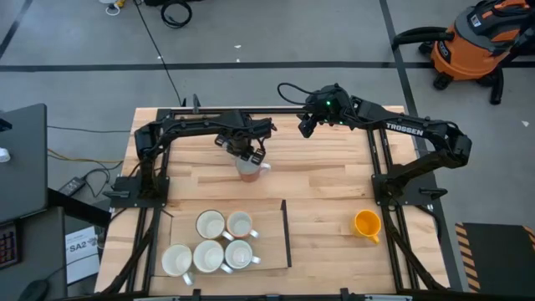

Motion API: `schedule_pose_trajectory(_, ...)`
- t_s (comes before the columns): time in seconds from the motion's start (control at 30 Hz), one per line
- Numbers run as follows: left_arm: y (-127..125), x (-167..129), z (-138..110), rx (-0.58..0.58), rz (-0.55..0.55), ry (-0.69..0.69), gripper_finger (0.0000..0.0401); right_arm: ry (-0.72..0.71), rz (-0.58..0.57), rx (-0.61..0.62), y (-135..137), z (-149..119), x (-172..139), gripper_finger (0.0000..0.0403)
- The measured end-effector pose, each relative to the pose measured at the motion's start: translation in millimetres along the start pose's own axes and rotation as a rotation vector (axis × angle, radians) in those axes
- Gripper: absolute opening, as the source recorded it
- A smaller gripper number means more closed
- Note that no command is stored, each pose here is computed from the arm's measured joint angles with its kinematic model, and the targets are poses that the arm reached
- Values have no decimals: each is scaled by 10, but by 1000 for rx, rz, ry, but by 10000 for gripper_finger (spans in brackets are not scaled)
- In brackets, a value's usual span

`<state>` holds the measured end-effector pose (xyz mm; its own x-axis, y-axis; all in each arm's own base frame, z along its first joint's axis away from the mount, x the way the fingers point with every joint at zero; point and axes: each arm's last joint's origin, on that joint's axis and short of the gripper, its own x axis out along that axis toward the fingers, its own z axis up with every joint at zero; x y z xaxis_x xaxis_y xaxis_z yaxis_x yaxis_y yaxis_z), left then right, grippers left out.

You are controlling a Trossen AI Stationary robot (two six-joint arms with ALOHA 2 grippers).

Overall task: Place coffee mugs
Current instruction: Put the orange mug on the shelf

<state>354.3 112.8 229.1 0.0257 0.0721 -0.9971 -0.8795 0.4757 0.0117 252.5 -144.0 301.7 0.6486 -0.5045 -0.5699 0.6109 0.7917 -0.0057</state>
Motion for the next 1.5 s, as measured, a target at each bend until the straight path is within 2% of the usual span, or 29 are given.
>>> schedule_pose_trajectory(0.17,-9,-29,11,81,-19,-15,28,0,0,0,0,0,0,191)
schedule_pose_trajectory(0.47,-14,-130,18,361,-23,-3,28,2,0,0,1,-2,0,191)
schedule_pose_trajectory(0.6,-2,-310,-23,504,-36,6,28,4,0,0,0,-4,0,191)
schedule_pose_trajectory(0.73,20,-447,-128,597,-29,35,28,9,0,-1,0,-10,0,191)
schedule_pose_trajectory(1.03,146,-913,-437,680,-104,-12,28,47,-4,-6,-3,-46,-1,191)
schedule_pose_trajectory(1.2,293,-1177,-673,707,-97,-18,28,62,-5,-8,-4,-61,-1,191)
schedule_pose_trajectory(1.3,350,-1322,-803,722,-114,-56,28,62,-5,-7,-4,-61,-1,191)
schedule_pose_trajectory(1.5,525,-1558,-1043,703,-81,-137,28,62,-5,-7,-4,-61,-1,191)
